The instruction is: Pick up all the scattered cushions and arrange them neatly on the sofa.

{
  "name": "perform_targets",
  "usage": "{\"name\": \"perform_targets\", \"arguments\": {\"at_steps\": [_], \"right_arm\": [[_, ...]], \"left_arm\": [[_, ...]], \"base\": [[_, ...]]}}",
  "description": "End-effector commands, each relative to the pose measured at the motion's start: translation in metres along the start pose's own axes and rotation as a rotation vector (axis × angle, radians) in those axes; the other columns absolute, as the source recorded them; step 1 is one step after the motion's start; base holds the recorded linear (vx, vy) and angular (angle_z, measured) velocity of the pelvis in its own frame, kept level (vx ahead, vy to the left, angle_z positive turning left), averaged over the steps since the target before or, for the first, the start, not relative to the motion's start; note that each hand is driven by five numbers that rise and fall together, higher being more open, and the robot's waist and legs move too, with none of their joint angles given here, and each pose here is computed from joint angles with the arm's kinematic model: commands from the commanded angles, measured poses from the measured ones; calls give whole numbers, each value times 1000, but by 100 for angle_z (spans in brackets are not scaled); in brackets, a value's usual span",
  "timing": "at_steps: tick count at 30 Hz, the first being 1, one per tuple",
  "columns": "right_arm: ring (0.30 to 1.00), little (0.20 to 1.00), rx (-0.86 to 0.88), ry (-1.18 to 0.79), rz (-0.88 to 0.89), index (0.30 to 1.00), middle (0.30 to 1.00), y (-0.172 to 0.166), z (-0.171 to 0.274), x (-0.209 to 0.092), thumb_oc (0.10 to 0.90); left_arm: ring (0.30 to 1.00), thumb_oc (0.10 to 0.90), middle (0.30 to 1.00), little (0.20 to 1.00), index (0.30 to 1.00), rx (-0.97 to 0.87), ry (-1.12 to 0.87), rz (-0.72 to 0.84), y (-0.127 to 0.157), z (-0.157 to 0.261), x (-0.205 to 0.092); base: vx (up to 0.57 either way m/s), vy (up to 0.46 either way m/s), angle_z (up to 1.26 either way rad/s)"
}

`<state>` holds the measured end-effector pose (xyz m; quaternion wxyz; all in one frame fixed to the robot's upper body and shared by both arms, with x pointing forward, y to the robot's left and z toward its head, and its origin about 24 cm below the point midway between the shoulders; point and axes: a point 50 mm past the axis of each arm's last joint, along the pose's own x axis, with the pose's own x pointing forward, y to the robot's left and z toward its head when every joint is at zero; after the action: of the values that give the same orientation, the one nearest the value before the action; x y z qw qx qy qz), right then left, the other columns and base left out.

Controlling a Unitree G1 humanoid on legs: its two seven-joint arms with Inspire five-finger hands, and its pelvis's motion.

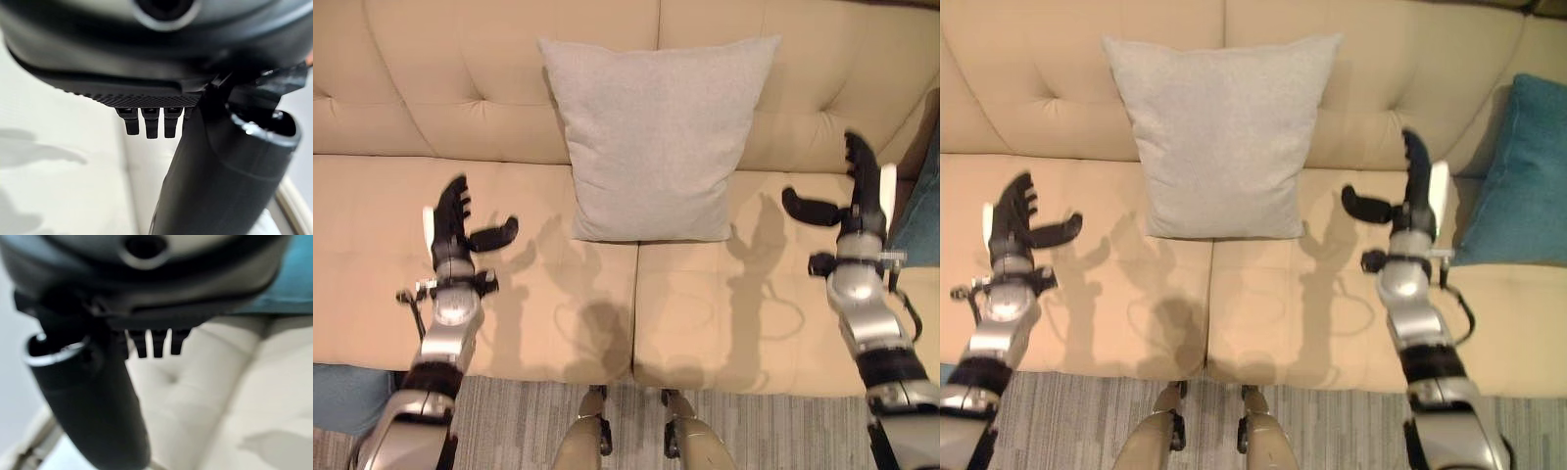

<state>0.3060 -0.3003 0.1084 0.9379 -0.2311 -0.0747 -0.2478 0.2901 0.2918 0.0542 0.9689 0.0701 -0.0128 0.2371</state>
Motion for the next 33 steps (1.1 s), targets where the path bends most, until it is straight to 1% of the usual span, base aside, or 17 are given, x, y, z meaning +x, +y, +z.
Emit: {"name": "perform_targets", "arguments": {"at_steps": [1,3,5,6,9,11,15,18,20,23,26,31,33], "right_arm": [[900,900,-46,50,42,900,900,-4,-27,-23,800],[900,900,-82,140,85,900,900,-5,-53,-47,800],[900,900,-128,241,142,900,900,-6,-79,-74,800],[900,900,-124,301,170,900,900,-3,-91,-90,800],[900,900,-150,446,241,900,900,5,-120,-126,800],[900,900,-174,495,296,900,900,11,-130,-140,800],[900,900,-216,566,388,900,900,18,-145,-166,800],[900,900,-236,616,440,900,900,23,-154,-179,800],[900,900,-249,644,455,900,900,24,-159,-183,800],[900,900,-287,675,480,900,900,27,-164,-183,800],[900,900,-311,701,495,900,900,28,-169,-182,800],[900,900,-336,774,521,900,900,27,-178,-192,800],[900,900,-357,797,533,900,900,27,-181,-197,800]], "left_arm": [[900,800,900,900,900,38,28,-47,4,-17,-11],[900,800,900,900,900,88,130,-60,15,-45,-34],[900,800,900,900,900,135,282,-74,26,-81,-65],[900,800,900,900,900,153,356,-72,32,-97,-81],[900,800,900,900,900,229,528,-101,44,-130,-118],[900,800,900,900,900,276,637,-130,49,-148,-139],[900,800,900,900,900,377,783,-198,55,-171,-172],[900,800,900,900,900,430,833,-241,54,-179,-181],[900,800,900,900,900,450,834,-257,51,-179,-179],[900,800,900,900,900,448,824,-271,42,-179,-171],[900,800,900,900,900,455,832,-293,37,-180,-169],[900,800,900,900,900,420,857,-285,34,-183,-171],[900,800,900,900,900,406,842,-298,28,-182,-169]], "base": [[62,-6,-4],[57,-19,-10],[30,-22,2],[13,-16,6],[-18,-18,-2],[-43,-33,3],[-36,-62,3],[-64,-68,8],[-136,-69,24],[-252,-35,10],[-241,16,20],[-153,100,19],[-135,178,23]]}}
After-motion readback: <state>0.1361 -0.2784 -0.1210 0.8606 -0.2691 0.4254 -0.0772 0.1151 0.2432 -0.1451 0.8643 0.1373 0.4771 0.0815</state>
